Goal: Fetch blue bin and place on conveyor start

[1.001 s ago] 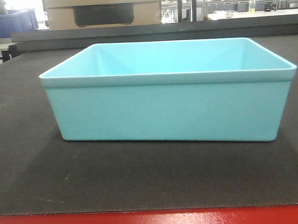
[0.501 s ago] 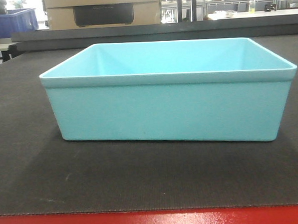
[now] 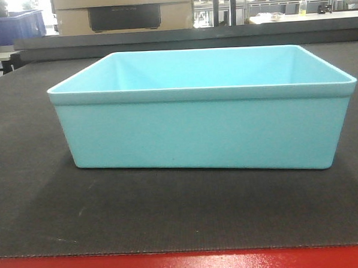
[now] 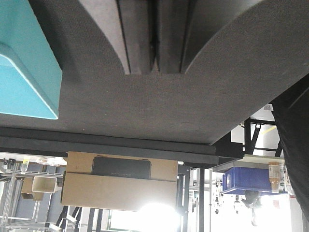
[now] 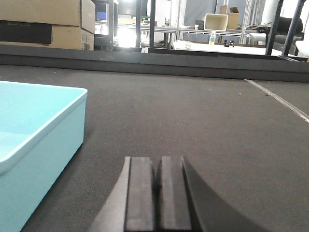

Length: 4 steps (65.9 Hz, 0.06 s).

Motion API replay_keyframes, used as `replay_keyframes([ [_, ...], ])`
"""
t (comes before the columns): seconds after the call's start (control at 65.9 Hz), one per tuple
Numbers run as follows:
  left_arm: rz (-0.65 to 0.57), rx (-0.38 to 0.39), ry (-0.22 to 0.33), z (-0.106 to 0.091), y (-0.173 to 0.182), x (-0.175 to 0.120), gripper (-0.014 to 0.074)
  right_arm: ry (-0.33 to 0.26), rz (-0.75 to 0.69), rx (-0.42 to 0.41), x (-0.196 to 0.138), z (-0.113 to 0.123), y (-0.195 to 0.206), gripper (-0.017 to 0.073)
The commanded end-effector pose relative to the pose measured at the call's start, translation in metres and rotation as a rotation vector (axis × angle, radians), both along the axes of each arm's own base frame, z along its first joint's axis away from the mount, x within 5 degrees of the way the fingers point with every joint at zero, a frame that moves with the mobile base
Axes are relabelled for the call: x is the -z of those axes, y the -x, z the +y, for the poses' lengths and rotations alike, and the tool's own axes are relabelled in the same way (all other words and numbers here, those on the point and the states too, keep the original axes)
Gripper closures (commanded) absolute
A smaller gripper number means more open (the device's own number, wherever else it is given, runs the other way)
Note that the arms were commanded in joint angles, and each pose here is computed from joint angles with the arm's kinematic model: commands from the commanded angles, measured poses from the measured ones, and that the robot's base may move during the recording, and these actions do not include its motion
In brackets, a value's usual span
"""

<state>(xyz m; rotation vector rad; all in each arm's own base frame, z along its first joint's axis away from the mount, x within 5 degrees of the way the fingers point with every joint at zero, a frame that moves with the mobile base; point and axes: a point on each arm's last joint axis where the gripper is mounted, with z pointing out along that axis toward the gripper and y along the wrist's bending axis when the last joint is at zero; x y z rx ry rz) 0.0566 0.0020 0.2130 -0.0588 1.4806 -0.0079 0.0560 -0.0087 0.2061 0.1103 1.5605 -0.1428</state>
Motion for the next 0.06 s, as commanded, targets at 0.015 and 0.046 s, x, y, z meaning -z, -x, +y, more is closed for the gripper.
replay_keyframes([
  [0.015,-0.026,-0.004,0.004,0.0002,0.0008,-0.0026,0.0704,0.017,-0.026,0.01,-0.0025,-0.0006,0.0004,0.072],
  [0.046,-0.026,-0.004,0.004,0.0002,0.0008,-0.0026,0.0704,0.017,-0.026,0.01,-0.0025,-0.0006,0.0004,0.072],
])
